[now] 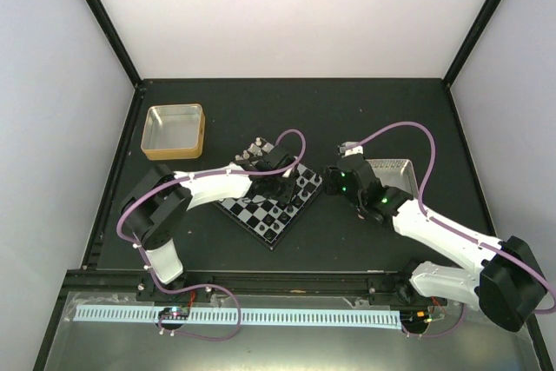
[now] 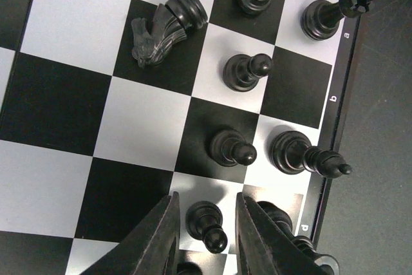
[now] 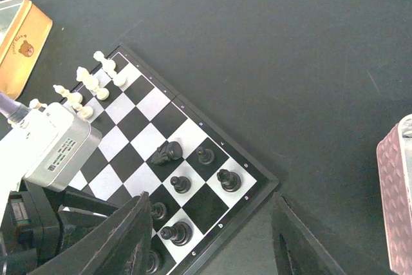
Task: Set up the chess pieces on the board
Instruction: Place the chess piece on the chessboard.
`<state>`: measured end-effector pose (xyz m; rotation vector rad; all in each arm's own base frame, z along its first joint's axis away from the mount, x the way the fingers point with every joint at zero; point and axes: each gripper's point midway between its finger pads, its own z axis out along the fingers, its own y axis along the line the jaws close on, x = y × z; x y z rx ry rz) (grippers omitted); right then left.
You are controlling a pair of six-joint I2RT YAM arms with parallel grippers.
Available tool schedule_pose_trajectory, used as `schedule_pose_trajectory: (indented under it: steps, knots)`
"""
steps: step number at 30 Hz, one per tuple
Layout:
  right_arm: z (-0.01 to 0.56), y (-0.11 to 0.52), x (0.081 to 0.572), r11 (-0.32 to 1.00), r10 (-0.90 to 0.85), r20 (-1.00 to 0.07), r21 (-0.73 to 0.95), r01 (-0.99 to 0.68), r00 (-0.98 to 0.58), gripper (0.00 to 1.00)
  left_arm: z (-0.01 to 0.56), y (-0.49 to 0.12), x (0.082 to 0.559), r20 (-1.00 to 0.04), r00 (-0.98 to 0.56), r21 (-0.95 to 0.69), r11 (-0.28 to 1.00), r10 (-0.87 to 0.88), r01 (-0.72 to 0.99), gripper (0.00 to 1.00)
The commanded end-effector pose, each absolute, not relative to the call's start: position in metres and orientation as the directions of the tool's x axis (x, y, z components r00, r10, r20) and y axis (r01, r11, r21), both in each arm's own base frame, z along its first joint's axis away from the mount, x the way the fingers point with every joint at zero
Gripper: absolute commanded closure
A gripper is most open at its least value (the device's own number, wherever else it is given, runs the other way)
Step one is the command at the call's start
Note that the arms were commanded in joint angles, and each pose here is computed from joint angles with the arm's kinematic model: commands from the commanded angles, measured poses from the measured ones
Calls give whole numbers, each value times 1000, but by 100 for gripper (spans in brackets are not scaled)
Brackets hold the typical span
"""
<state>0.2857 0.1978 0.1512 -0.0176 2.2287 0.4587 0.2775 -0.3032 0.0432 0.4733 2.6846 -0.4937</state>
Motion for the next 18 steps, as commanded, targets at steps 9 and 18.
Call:
schedule_pose_trajectory:
  steps: [9, 18]
  knots:
    - [155, 208, 284, 914, 140, -730, 355, -196, -668, 47, 103, -306, 287, -520, -830, -330, 849, 201, 413, 68]
    - [143, 241, 289, 897, 21, -657, 344, -276, -753, 47, 160, -266, 293, -640, -768, -405, 841, 20, 359, 64]
